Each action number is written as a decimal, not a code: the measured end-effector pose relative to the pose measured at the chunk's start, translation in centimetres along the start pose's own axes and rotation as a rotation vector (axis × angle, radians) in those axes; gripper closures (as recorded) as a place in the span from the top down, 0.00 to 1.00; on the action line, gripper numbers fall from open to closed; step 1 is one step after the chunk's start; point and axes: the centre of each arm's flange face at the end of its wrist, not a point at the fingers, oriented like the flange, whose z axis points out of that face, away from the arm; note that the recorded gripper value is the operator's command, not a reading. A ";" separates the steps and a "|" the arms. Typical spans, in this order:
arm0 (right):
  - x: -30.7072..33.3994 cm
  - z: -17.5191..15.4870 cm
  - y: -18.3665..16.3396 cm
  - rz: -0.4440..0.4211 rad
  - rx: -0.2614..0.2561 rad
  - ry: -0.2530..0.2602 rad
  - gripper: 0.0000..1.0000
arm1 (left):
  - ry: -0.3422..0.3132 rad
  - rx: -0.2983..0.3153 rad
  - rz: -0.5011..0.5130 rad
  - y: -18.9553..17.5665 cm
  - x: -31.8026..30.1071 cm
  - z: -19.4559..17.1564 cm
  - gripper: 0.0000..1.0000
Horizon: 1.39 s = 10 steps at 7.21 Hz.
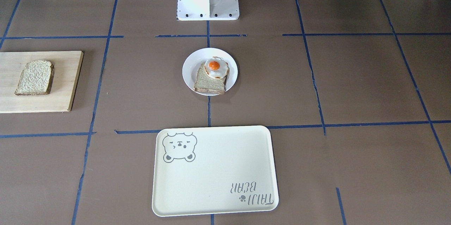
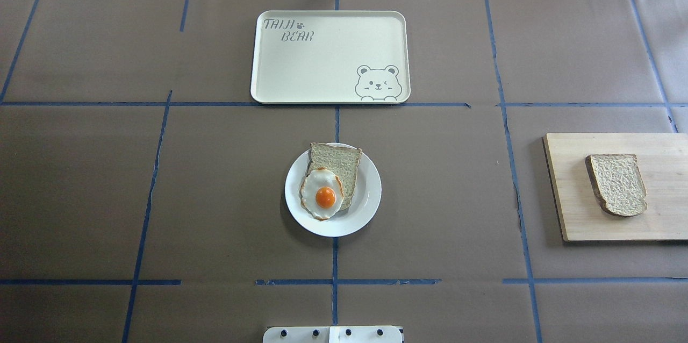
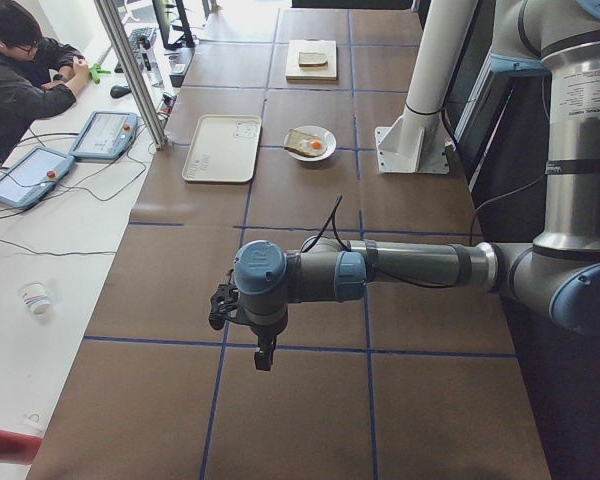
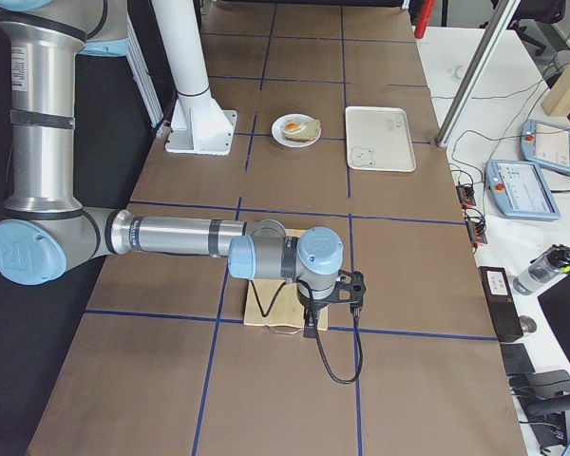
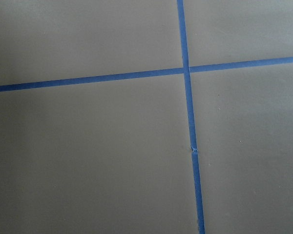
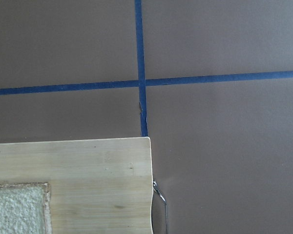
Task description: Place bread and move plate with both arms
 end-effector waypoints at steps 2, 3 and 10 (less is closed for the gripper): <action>-0.1 -0.1 0.2 -0.001 0.003 -0.002 0.99 | 0.000 -0.002 0.001 0.0 0.0 0.1 1.00; -0.1 -0.1 0.2 -0.001 0.002 -0.003 0.99 | 0.000 -0.002 0.002 0.0 0.0 0.1 1.00; 0.1 0.2 0.2 0.006 -0.003 -0.001 0.99 | 0.000 -0.001 0.004 0.0 0.1 0.1 1.00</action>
